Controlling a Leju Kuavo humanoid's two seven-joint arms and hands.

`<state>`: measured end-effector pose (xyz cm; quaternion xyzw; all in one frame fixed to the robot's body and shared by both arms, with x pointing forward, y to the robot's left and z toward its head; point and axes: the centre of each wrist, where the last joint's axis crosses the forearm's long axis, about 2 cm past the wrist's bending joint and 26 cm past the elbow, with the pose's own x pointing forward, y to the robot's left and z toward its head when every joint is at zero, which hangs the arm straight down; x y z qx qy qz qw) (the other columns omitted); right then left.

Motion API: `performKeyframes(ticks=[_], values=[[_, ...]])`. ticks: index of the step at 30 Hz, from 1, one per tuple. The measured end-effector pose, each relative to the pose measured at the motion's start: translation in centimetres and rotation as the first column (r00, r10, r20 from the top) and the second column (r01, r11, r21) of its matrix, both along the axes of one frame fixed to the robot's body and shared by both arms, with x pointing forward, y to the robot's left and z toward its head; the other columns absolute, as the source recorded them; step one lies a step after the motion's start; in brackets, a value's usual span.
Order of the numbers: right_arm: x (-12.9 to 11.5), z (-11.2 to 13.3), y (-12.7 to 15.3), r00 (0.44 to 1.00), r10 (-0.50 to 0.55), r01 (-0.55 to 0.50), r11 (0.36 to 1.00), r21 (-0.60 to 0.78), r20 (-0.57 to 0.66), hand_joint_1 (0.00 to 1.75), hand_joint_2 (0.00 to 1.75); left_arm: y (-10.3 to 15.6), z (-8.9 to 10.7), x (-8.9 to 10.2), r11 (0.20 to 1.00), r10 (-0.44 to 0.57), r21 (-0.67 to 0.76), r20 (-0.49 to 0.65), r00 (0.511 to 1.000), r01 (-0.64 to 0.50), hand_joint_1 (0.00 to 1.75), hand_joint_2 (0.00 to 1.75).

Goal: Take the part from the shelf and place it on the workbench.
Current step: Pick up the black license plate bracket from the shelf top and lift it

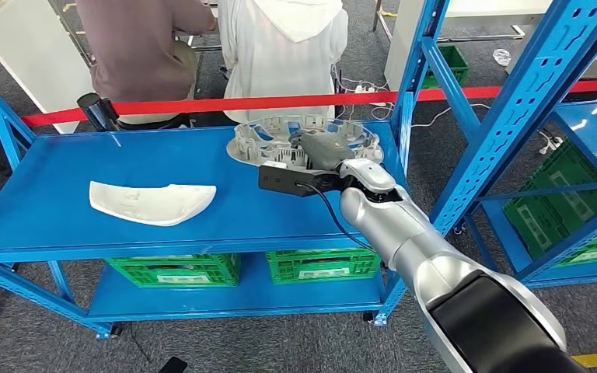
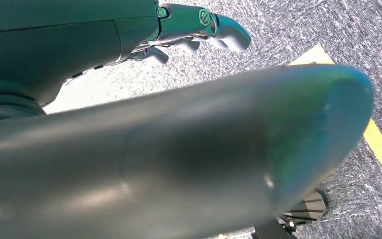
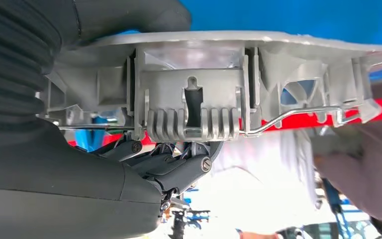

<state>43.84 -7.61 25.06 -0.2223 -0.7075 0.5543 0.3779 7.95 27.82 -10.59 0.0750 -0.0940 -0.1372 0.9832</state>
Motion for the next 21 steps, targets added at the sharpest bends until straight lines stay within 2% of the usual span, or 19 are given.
performKeyframes(ticks=[10, 21], values=[[-0.9, 2.5, 2.0, 0.992, 0.029, -0.032, 0.999, 0.022, 0.123, 1.75, 1.75, -0.2, 0.0, 0.1, 1.0, -0.026, 0.003, 0.019, 0.999, 0.026, 0.0, 0.0], [-1.6, 5.8, 2.5, 0.956, 0.054, -0.065, 0.998, 0.027, 0.29, 1.75, 1.75, -1.2, 0.2, 0.6, 0.999, -0.046, -0.014, 0.008, 0.999, 0.046, 0.0, 0.0]])
